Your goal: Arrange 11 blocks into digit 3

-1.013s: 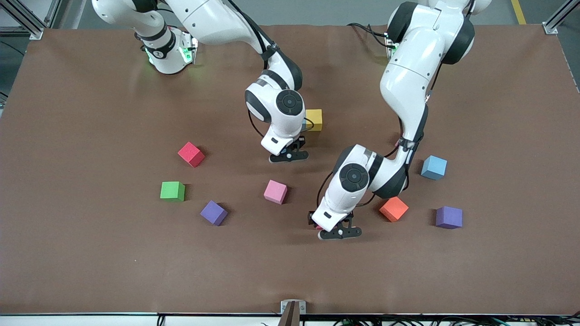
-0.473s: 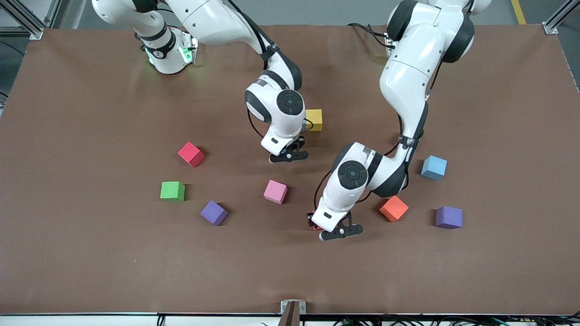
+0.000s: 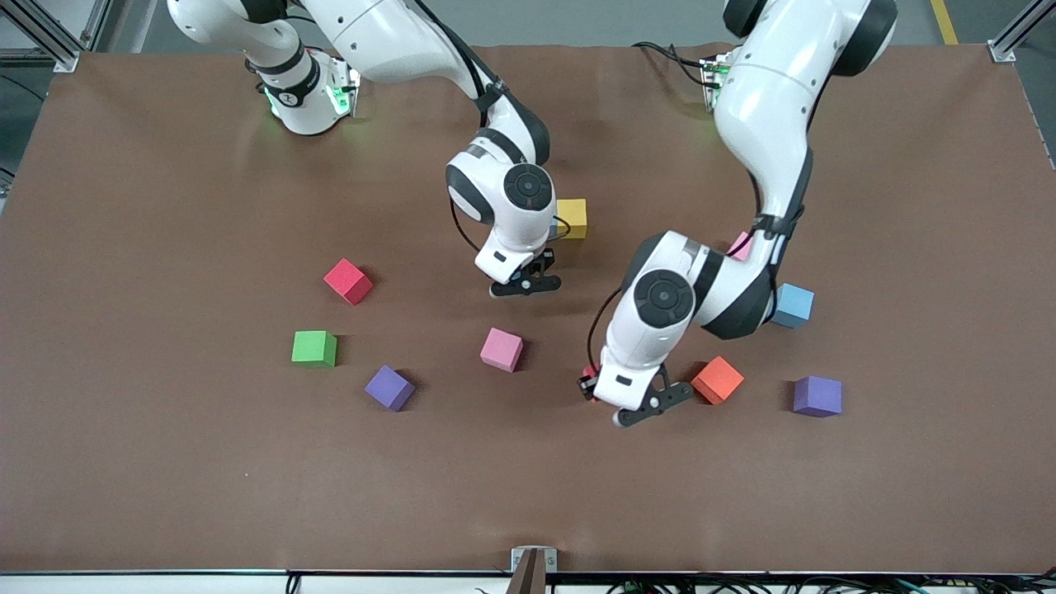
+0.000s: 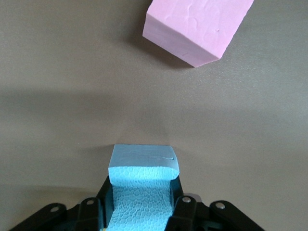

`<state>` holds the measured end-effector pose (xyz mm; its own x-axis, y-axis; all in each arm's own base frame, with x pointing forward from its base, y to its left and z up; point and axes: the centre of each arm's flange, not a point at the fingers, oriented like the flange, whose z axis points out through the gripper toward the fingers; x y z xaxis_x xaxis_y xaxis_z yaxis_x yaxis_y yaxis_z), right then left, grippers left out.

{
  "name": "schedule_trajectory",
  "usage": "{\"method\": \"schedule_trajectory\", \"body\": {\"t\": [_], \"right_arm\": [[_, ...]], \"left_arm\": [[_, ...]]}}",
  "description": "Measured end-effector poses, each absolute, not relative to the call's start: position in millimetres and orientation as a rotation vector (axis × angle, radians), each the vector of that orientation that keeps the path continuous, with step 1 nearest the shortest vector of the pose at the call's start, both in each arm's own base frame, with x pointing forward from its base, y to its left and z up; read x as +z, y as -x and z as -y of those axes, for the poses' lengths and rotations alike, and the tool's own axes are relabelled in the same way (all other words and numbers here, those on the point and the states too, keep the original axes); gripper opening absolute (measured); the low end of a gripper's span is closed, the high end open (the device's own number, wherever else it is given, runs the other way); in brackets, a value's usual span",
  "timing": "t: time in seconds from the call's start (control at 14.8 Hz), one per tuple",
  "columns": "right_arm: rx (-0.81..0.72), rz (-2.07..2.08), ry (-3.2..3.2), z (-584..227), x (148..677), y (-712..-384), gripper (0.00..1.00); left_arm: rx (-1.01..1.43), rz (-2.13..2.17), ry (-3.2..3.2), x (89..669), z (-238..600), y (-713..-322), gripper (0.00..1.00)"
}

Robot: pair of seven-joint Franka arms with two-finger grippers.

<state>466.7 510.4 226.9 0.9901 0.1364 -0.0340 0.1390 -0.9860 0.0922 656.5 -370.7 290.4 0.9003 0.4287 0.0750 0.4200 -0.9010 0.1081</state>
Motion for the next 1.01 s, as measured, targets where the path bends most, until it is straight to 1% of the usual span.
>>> {"method": "schedule_trajectory", "body": {"t": [0.2, 0.27, 0.34, 0.54, 0.61, 0.68, 0.95, 1.01], "right_arm": [[-0.042, -0.211, -3.039, -510.4, 226.8, -466.6, 0.49], [-0.042, -0.211, -3.039, -510.4, 226.8, -466.6, 0.48], [-0.042, -0.21, -3.039, -510.4, 226.7, -466.6, 0.46], [-0.042, -0.207, -3.039, -510.4, 226.5, -466.6, 0.47], [-0.042, -0.205, -3.039, -510.3, 226.3, -466.6, 0.53], [-0.042, -0.205, -3.038, -510.2, 225.8, -466.6, 0.61], [-0.037, -0.212, -3.032, -509.9, 224.8, -466.8, 0.97], [-0.034, -0.215, -3.03, -509.9, 225.0, -467.0, 1.0]], "left_arm": [[0.177, -0.826, -2.915, 289.8, 320.1, -636.0, 0.54], [0.17, -0.922, -2.887, 282.8, 305.1, -626.3, 0.54], [0.151, -1.033, -2.855, 274.0, 296.2, -616.1, 0.54], [0.095, -1.356, -2.737, 252.4, 297.0, -594.2, 0.54], [0.082, -1.449, -2.693, 248.3, 302.3, -588.3, 0.54], [0.072, -1.544, -2.641, 246.1, 310.2, -582.4, 0.54], [0.044, -1.864, -2.428, 246.1, 333.9, -561.8, 0.54], [0.039, -1.929, -2.377, 248.1, 336.3, -557.3, 0.54]]}}
